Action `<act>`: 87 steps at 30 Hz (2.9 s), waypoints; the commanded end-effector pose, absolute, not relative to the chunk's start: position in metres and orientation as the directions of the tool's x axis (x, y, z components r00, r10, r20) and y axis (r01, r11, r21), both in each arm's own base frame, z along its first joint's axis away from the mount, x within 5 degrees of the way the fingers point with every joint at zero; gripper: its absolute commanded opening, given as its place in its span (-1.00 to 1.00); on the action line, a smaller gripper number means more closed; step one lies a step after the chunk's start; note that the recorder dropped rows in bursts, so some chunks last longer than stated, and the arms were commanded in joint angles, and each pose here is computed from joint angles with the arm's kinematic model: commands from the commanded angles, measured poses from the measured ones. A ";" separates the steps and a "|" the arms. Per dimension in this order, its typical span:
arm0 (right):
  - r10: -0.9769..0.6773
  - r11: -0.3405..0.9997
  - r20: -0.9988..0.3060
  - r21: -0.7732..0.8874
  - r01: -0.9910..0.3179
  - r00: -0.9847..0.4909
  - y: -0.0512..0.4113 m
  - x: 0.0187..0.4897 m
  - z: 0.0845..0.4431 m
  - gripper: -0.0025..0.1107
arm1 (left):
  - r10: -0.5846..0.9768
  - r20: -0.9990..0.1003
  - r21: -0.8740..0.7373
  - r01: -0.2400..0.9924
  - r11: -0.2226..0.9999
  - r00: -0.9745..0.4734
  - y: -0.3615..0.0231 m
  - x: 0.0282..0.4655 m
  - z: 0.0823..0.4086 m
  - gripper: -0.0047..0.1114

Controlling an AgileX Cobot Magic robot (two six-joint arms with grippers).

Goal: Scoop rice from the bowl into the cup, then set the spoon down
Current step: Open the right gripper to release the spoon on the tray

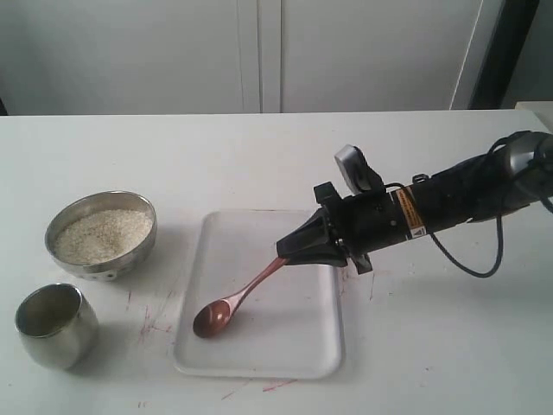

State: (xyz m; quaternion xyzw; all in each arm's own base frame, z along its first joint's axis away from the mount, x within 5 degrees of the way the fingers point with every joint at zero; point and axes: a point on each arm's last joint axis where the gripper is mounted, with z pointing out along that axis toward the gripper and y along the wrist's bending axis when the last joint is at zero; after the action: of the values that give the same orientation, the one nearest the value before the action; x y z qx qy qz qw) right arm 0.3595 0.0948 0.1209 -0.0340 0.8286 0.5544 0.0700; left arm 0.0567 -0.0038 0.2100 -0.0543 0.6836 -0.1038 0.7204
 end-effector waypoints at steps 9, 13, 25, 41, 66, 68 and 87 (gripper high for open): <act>0.020 0.413 -0.135 0.903 -0.115 -0.991 0.091 0.361 0.108 -0.39 | -0.235 -0.971 -0.231 0.077 0.970 0.047 -0.004 0.056 0.211 -0.67; 0.017 0.409 -0.134 0.905 -0.115 -0.991 0.091 0.360 0.108 -0.38 | -0.235 -0.971 -0.231 0.077 0.970 0.047 -0.004 0.056 0.211 -0.67; 0.032 0.358 -0.128 0.927 -0.108 -0.991 0.093 0.361 0.114 -0.14 | -0.235 -0.971 -0.231 0.077 0.970 0.047 -0.004 0.056 0.211 -0.67; 0.024 0.417 -0.228 0.887 -0.197 -0.973 0.091 0.361 0.141 -0.04 | -0.235 -0.971 -0.231 0.077 0.970 0.047 -0.004 0.056 0.211 -0.67; 0.002 0.511 -0.377 0.797 -0.323 -0.926 0.087 0.368 0.136 -0.04 | -0.235 -0.971 -0.231 0.077 0.970 0.047 -0.004 0.056 0.211 -0.67; -0.015 0.509 -0.402 0.785 -0.353 -0.915 0.087 0.368 0.136 -0.04 | -0.235 -0.971 -0.231 0.077 0.970 0.047 -0.004 0.056 0.211 -0.67; -0.218 0.455 -0.684 0.560 -0.692 -0.696 0.087 0.367 0.136 -0.04 | -0.235 -0.971 -0.231 0.077 0.970 0.047 -0.004 0.056 0.211 -0.67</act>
State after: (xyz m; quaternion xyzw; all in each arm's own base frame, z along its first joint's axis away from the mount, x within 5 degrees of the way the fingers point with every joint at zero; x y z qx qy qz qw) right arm 0.3667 0.0892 0.1314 -0.2441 0.8226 0.4519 0.2440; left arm 0.0567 -0.0038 0.2100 -0.0543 0.6836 -0.1038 0.7204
